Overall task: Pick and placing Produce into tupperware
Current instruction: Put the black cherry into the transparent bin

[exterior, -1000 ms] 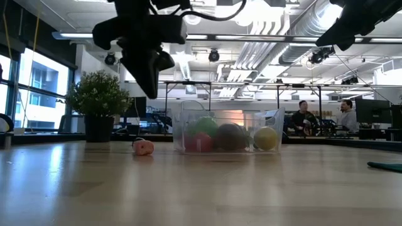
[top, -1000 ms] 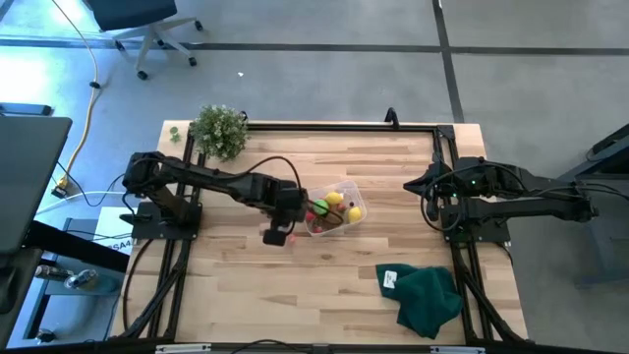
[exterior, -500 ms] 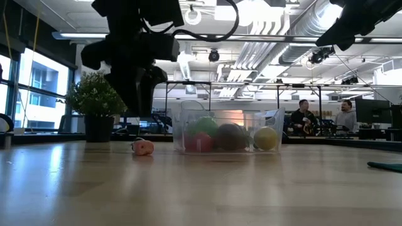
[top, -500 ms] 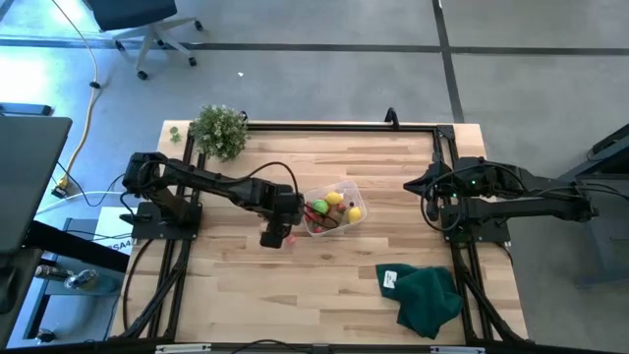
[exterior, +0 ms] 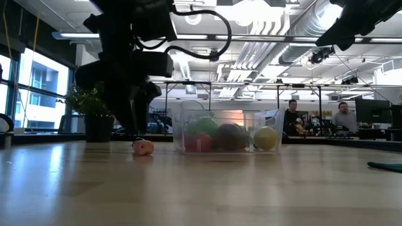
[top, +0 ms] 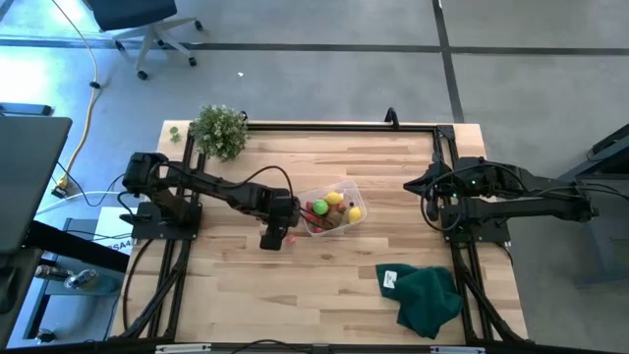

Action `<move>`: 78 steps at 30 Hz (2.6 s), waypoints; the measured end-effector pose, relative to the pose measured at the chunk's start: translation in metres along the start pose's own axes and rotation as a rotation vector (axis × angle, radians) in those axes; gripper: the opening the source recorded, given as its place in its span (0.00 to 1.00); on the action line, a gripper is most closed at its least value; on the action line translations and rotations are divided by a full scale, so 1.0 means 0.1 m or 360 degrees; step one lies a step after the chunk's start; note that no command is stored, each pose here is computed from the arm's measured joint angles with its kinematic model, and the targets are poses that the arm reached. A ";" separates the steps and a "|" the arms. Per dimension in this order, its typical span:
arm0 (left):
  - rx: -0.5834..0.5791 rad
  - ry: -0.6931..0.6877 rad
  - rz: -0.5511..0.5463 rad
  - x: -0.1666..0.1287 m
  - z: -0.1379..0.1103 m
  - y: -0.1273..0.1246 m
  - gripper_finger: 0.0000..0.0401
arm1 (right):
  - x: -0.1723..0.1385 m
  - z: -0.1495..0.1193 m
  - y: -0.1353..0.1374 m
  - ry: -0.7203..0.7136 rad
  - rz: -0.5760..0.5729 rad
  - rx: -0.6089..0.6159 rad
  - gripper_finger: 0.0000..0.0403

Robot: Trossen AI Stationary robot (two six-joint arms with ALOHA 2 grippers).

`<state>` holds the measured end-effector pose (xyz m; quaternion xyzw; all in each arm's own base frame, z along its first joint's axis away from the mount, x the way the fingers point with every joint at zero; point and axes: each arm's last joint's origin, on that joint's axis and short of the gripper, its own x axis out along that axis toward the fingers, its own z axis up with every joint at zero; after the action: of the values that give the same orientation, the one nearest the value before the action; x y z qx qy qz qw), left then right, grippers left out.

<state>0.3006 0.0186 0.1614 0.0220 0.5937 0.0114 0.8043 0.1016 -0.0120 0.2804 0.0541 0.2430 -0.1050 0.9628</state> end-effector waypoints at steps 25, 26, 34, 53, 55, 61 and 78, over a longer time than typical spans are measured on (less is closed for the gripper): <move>-0.0045 -0.0021 -0.0007 0.28 -0.09 -0.02 0.49 | 0.00 0.00 0.00 0.0001 0.0001 -0.0001 0.05; -0.0052 -0.0036 -0.0012 0.30 -0.07 -0.02 0.49 | 0.00 0.00 0.00 0.0000 0.0000 0.0000 0.05; -0.0057 -0.0023 -0.0001 0.30 -0.08 -0.02 0.49 | 0.00 0.00 0.00 -0.0001 0.0000 0.0000 0.05; -0.0097 0.0004 -0.0031 0.30 -0.09 -0.02 0.28 | 0.00 0.00 0.00 0.0000 0.0001 0.0000 0.05; -0.0097 0.0004 -0.0032 0.30 -0.09 -0.02 0.27 | 0.00 0.00 0.00 0.0000 0.0001 0.0000 0.05; -0.0094 0.0030 -0.0039 0.27 -0.05 -0.02 0.29 | 0.00 0.00 0.00 0.0000 0.0001 0.0000 0.05; 0.0181 -0.0223 0.0017 -0.72 0.75 0.07 0.30 | 0.00 0.00 0.00 0.0001 0.0000 0.0000 0.05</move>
<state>0.3512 0.0210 0.2526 0.0714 0.5357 -0.0196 0.8412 0.1017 -0.0120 0.2803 0.0541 0.2432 -0.1050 0.9628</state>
